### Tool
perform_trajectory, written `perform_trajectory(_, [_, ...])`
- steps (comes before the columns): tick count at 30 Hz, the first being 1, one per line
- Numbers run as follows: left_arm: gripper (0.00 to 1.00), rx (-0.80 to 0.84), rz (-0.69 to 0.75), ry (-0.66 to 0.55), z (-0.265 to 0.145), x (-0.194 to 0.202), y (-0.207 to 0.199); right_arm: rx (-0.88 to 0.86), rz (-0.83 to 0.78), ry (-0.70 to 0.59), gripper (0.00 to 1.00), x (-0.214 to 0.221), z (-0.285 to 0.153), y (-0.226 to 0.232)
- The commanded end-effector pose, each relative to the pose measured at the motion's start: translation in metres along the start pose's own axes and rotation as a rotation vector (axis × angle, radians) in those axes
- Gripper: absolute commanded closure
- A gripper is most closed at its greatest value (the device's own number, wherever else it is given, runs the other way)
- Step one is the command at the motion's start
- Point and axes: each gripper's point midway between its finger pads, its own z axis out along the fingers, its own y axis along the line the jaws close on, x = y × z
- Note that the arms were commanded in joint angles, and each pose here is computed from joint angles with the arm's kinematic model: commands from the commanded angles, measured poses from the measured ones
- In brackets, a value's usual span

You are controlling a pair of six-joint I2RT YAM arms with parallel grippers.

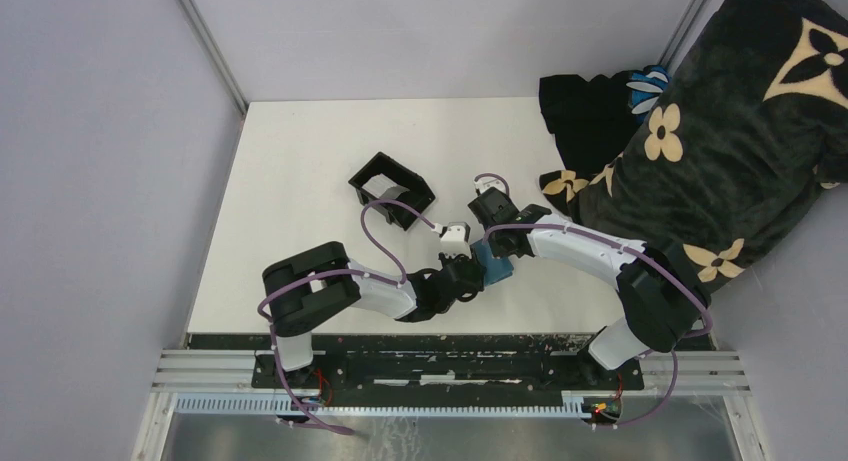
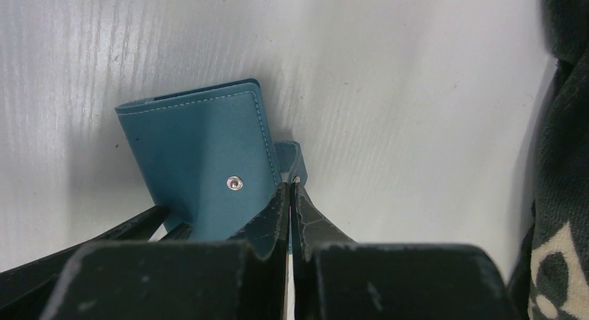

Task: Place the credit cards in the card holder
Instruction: Close the card holder at the center of the board.

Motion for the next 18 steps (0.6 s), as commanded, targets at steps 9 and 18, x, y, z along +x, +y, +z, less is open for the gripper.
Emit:
perform_trajectory(9, [0.72, -0.022, 0.073, -0.004, 0.005, -0.001, -0.002, -0.062, 0.005, -0.062, 0.99, -0.023, -0.017, 0.011])
perform_trajectory(18, [0.72, -0.024, 0.079, -0.004, 0.007, -0.002, -0.004, -0.083, -0.034, -0.054, 0.99, -0.022, -0.017, 0.026])
